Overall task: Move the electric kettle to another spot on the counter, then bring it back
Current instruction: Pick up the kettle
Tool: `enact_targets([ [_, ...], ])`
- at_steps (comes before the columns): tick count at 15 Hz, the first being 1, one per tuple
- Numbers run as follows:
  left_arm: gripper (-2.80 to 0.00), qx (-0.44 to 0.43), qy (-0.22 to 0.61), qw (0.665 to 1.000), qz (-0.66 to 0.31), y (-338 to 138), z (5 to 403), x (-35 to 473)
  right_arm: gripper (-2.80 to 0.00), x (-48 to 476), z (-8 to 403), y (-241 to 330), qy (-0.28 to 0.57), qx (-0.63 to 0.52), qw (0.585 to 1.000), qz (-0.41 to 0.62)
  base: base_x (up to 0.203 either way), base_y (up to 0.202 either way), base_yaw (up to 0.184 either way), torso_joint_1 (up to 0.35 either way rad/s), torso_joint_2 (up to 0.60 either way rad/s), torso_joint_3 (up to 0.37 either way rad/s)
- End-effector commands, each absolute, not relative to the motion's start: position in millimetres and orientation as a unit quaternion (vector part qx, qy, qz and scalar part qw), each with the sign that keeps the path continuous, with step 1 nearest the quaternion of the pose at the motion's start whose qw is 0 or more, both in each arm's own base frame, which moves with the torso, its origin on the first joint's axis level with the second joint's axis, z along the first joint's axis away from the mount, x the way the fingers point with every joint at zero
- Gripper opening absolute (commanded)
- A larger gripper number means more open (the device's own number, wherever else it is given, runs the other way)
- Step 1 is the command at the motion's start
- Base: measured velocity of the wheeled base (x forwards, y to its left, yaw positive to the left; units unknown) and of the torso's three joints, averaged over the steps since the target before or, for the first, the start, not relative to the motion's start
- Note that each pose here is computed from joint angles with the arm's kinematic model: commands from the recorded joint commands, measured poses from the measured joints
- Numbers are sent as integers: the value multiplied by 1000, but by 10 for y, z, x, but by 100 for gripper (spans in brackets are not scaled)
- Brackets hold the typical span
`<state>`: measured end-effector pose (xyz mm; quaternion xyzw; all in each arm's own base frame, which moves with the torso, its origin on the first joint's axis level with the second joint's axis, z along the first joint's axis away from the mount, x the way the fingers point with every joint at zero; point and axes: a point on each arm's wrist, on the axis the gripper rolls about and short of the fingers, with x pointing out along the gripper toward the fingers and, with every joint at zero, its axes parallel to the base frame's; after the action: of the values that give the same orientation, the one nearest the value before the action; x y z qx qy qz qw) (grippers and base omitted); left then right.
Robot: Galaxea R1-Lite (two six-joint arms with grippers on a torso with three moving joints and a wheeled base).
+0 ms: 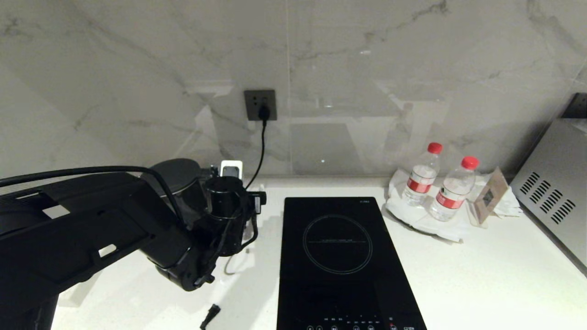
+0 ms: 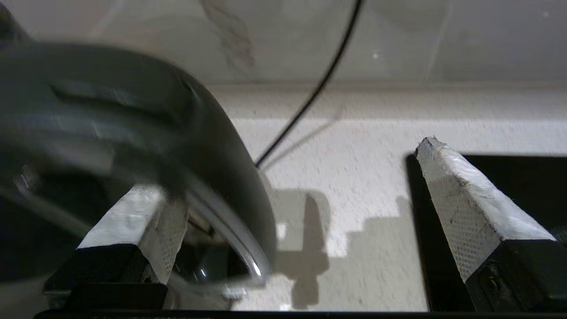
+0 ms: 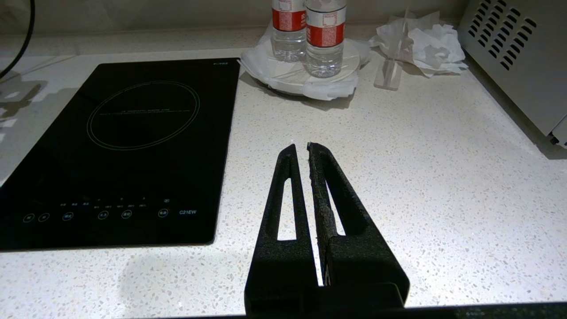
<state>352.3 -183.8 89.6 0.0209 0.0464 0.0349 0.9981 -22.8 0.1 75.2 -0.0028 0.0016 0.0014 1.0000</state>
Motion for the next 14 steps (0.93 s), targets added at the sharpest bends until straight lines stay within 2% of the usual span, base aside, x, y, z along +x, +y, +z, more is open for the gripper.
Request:
enact_targets([
  [1, 0, 16, 39, 998, 47, -1792, 925, 3613, -280, -227, 752, 1, 2, -3, 1000, 2, 0, 0, 0, 0, 0, 0],
  [13, 0, 8, 27, 997, 75, -1621, 990, 3762, -280, -228, 752, 1, 2, -3, 1000, 2, 0, 0, 0, 0, 0, 0],
  [14, -280, 9, 29, 997, 75, -1619, 982, 3758, -280, -228, 752, 1, 2, -3, 1000, 2, 0, 0, 0, 0, 0, 0],
])
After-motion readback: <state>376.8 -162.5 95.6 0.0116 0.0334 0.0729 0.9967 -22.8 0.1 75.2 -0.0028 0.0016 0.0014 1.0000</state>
